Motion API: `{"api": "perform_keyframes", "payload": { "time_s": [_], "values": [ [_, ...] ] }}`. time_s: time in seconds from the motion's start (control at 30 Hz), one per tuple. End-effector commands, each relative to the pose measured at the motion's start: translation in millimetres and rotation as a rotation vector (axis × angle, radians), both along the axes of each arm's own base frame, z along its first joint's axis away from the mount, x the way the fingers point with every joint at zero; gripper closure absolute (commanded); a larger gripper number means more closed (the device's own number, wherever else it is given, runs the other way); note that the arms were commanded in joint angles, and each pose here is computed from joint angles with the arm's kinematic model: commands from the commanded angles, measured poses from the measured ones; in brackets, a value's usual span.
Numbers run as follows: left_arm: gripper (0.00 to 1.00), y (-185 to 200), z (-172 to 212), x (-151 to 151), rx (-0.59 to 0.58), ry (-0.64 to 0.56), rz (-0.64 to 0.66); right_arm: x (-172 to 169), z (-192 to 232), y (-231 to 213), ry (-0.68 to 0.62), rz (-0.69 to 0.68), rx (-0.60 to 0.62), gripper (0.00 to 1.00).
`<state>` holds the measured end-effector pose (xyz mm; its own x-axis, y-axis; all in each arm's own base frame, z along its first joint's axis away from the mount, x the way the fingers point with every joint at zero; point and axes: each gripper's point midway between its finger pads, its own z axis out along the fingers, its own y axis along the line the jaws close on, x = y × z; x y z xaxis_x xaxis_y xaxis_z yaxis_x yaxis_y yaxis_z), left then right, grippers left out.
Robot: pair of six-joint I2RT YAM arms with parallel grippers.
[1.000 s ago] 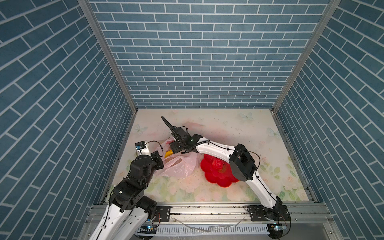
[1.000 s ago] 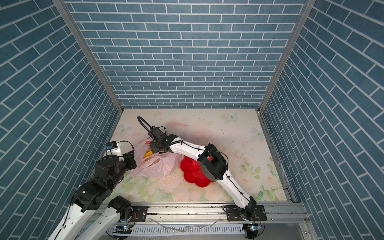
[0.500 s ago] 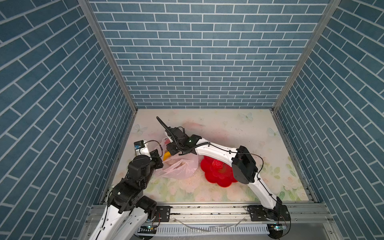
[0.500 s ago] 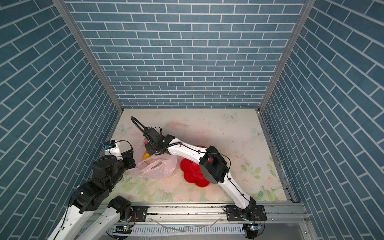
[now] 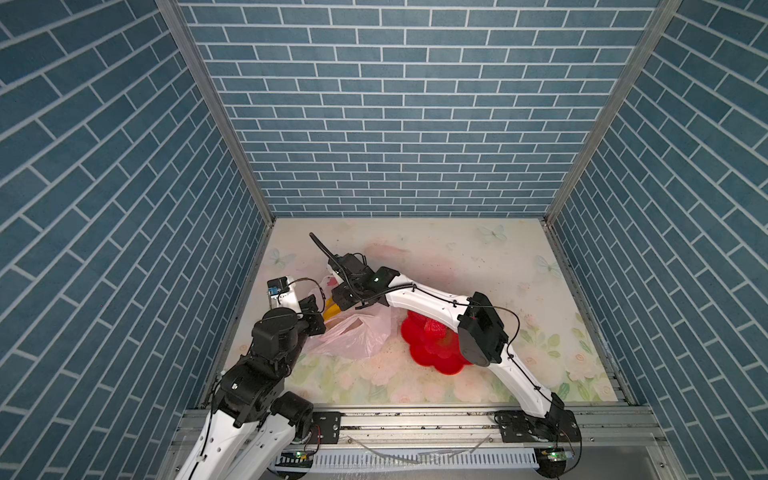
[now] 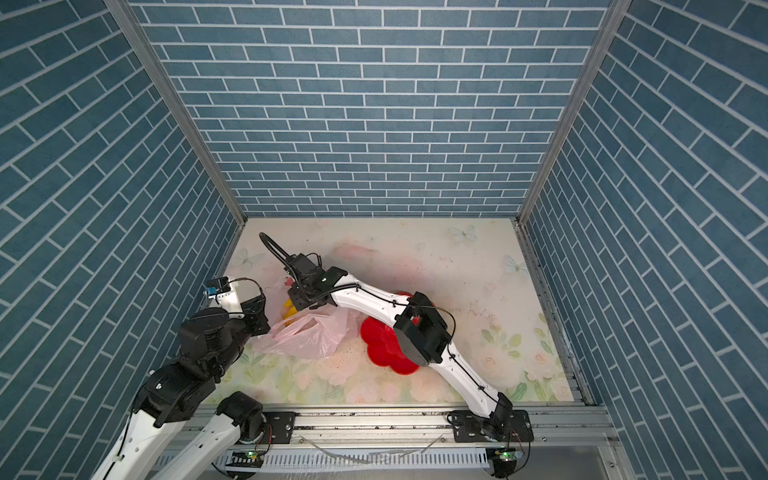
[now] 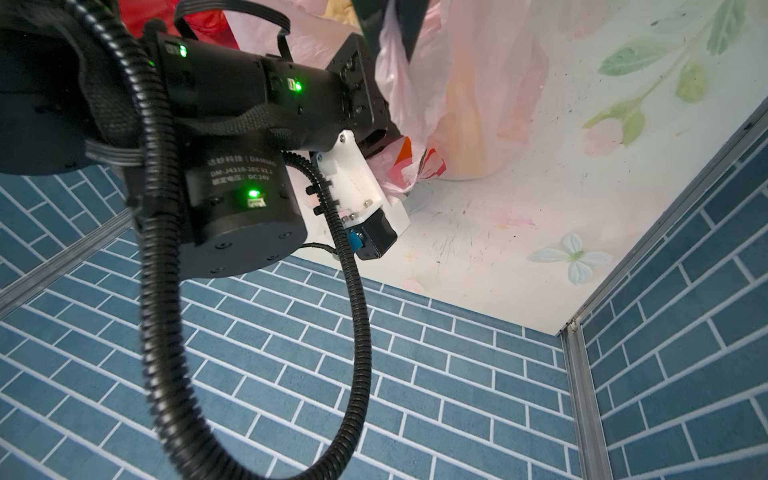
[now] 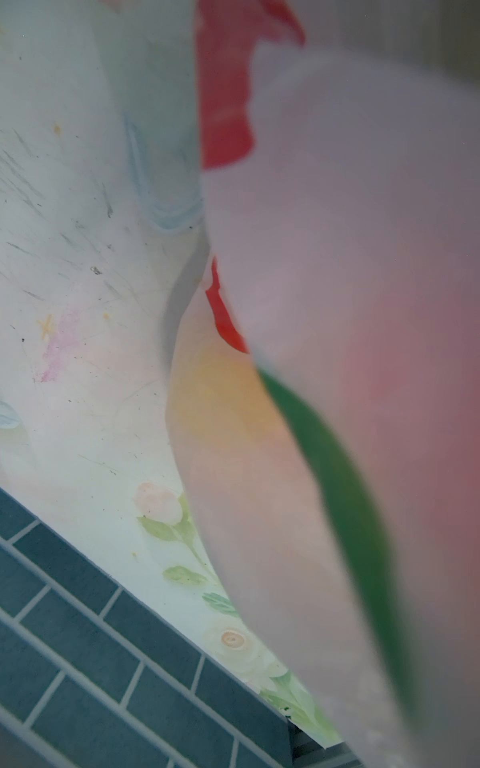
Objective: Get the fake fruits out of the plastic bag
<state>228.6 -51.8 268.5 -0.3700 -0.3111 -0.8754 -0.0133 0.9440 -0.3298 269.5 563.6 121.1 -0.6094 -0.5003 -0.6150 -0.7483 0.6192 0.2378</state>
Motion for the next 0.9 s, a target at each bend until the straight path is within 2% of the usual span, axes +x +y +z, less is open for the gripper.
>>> {"api": "perform_keyframes", "payload": {
  "time_s": [0.0, 0.1, 0.2, 0.37, 0.5, 0.87],
  "values": [
    [0.93, -3, 21, 2, -0.008, -0.053, -0.023, -25, 49, -18, -0.038, 0.032, -0.01, 0.56],
    [0.93, -7, 26, 1, -0.014, -0.058, -0.043, -36, 59, -34, -0.067, 0.011, -0.069, 0.54],
    [0.93, -9, 26, -4, -0.025, -0.054, -0.063, -45, 91, -53, -0.104, -0.014, -0.084, 0.53],
    [0.93, -4, 18, -15, -0.03, -0.04, -0.062, -69, 106, -74, -0.124, 0.018, -0.126, 0.5],
    [0.93, 3, 10, -22, -0.043, -0.036, -0.037, -82, 99, -78, -0.146, 0.081, -0.161, 0.49],
    [0.93, 15, -7, -33, -0.112, -0.06, 0.019, -83, 63, -84, -0.231, 0.263, -0.323, 0.44]
  ]
}}
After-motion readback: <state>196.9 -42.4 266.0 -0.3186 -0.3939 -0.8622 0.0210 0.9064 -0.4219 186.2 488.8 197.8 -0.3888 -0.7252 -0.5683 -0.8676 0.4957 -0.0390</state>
